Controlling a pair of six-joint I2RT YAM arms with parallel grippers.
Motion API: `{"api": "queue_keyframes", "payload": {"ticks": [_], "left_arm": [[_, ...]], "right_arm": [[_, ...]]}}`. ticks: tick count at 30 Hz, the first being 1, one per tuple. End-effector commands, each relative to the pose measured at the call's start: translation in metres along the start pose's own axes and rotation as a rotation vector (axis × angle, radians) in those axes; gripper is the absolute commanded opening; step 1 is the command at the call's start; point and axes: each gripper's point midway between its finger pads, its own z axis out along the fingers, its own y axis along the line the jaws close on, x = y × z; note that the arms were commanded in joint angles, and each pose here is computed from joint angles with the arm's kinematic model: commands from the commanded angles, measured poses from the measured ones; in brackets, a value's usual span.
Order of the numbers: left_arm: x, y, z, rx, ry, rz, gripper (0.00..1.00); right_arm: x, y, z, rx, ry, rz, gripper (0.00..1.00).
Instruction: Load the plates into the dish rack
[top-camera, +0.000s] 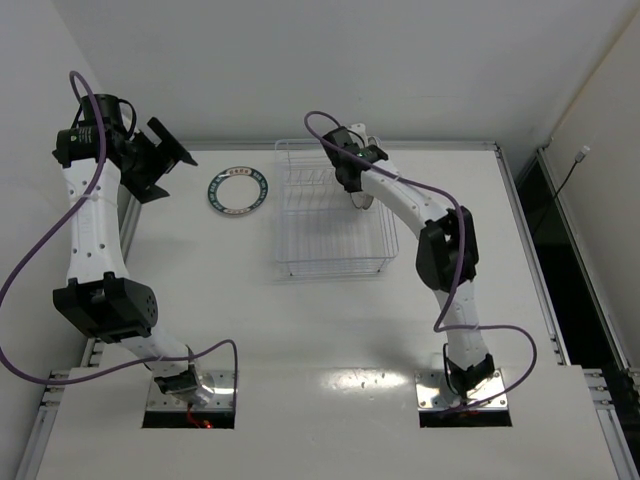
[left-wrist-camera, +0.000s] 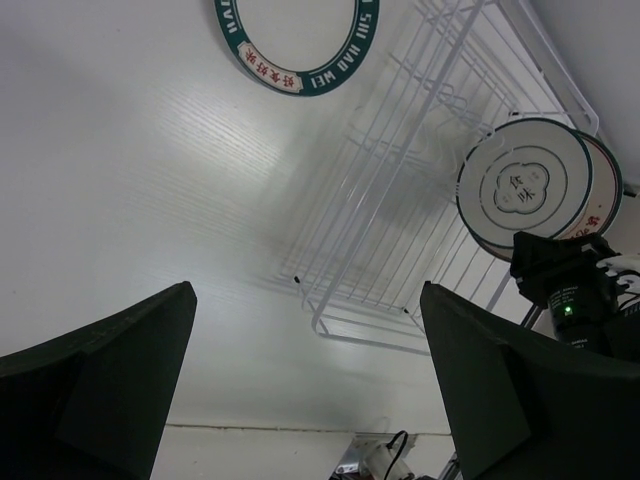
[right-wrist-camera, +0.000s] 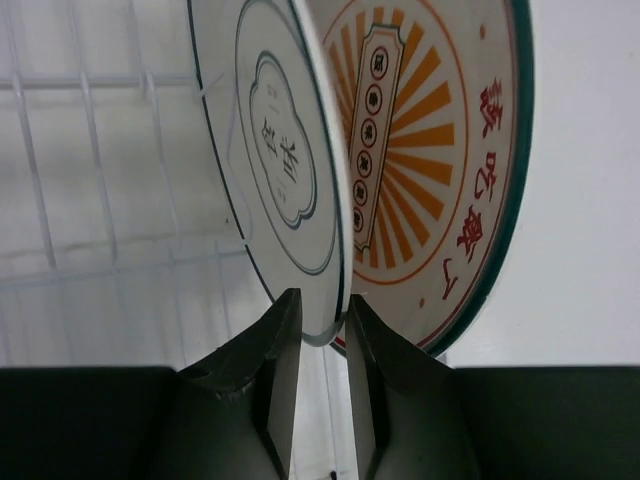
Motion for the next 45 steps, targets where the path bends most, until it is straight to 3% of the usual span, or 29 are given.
{"api": "queue_keyframes", "payload": {"ticks": [1, 3, 4, 8, 9, 11, 12, 13, 16, 19, 21, 23, 25, 27, 28, 29, 37, 40, 41, 42, 43, 45], "left_arm": [[-0.007, 0.003, -0.003, -0.011, -0.034, 0.01, 0.93], [-0.009, 0.007, -0.003, -0.03, -0.047, 0.009, 0.93], [-0.007, 0.011, 0.004, -0.043, -0.028, 0.003, 0.93], [-0.004, 0.025, 0.027, -0.082, 0.015, -0.054, 0.95], [0.001, 0.029, 0.036, -0.09, 0.046, -0.062, 1.0], [0.012, 0.043, 0.056, -0.123, 0.102, -0.138, 1.0], [0.018, 0.045, 0.062, -0.122, 0.124, -0.167, 1.0], [0.016, 0.042, 0.071, -0.094, 0.113, -0.186, 1.0], [0.024, 0.038, 0.093, -0.029, 0.125, -0.312, 1.0], [0.0, 0.019, 0.123, 0.065, 0.027, -0.322, 1.0], [-0.015, 0.014, 0.141, 0.044, -0.005, -0.271, 1.0], [-0.039, -0.009, 0.159, 0.132, -0.078, -0.222, 1.0], [-0.027, -0.006, 0.18, 0.175, -0.089, -0.258, 1.0], [-0.038, -0.027, 0.181, 0.34, -0.189, -0.282, 1.0], [-0.014, -0.004, 0.202, 0.32, -0.15, -0.384, 1.0], [-0.012, -0.005, 0.204, 0.351, -0.155, -0.398, 1.0], [-0.003, 0.03, 0.255, 0.171, -0.122, -0.276, 1.0], [0.007, 0.032, 0.28, 0.192, -0.088, -0.289, 0.9], [0.008, 0.035, 0.288, 0.19, -0.084, -0.303, 0.83], [0.013, 0.031, 0.294, 0.203, -0.069, -0.294, 0.67], [0.019, 0.039, 0.308, 0.181, -0.049, -0.302, 0.6], [0.026, 0.038, 0.319, 0.154, -0.044, -0.304, 0.56]], "right_arm": [[-0.007, 0.002, -0.01, -0.078, 0.023, 0.052, 0.22], [-0.011, -0.005, -0.017, -0.079, -0.01, 0.049, 0.25], [-0.023, -0.015, -0.032, -0.089, -0.046, 0.048, 0.33], [-0.032, -0.036, -0.073, -0.15, -0.088, 0.047, 0.46], [-0.04, -0.036, -0.086, -0.202, -0.122, 0.073, 0.46], [-0.038, -0.043, -0.129, -0.34, -0.207, 0.085, 0.51], [-0.053, -0.038, -0.151, -0.423, -0.31, 0.134, 0.55], [-0.027, -0.037, -0.149, -0.468, -0.29, 0.151, 0.55], [-0.023, -0.051, -0.201, -0.645, -0.408, 0.197, 0.66], [-0.008, -0.06, -0.227, -0.726, -0.425, 0.123, 0.69], [0.004, -0.061, -0.233, -0.751, -0.408, 0.07, 0.69], [0.021, -0.07, -0.233, -0.744, -0.377, 0.042, 0.69], [0.031, -0.078, -0.227, -0.73, -0.353, 0.048, 0.72], [0.032, -0.084, -0.228, -0.722, -0.363, 0.057, 0.73], [0.036, -0.082, -0.229, -0.734, -0.348, 0.05, 0.73], [0.034, -0.085, -0.231, -0.738, -0.343, 0.053, 0.73], [0.025, -0.093, -0.211, -0.693, -0.276, -0.034, 0.73], [0.025, -0.103, -0.201, -0.633, -0.252, -0.049, 0.73], [0.029, -0.101, -0.198, -0.632, -0.231, -0.055, 0.73], [0.029, -0.103, -0.197, -0.623, -0.231, -0.054, 0.73], [0.03, -0.101, -0.194, -0.622, -0.222, -0.057, 0.73], [0.04, -0.095, -0.182, -0.62, -0.179, -0.069, 0.73]]}}
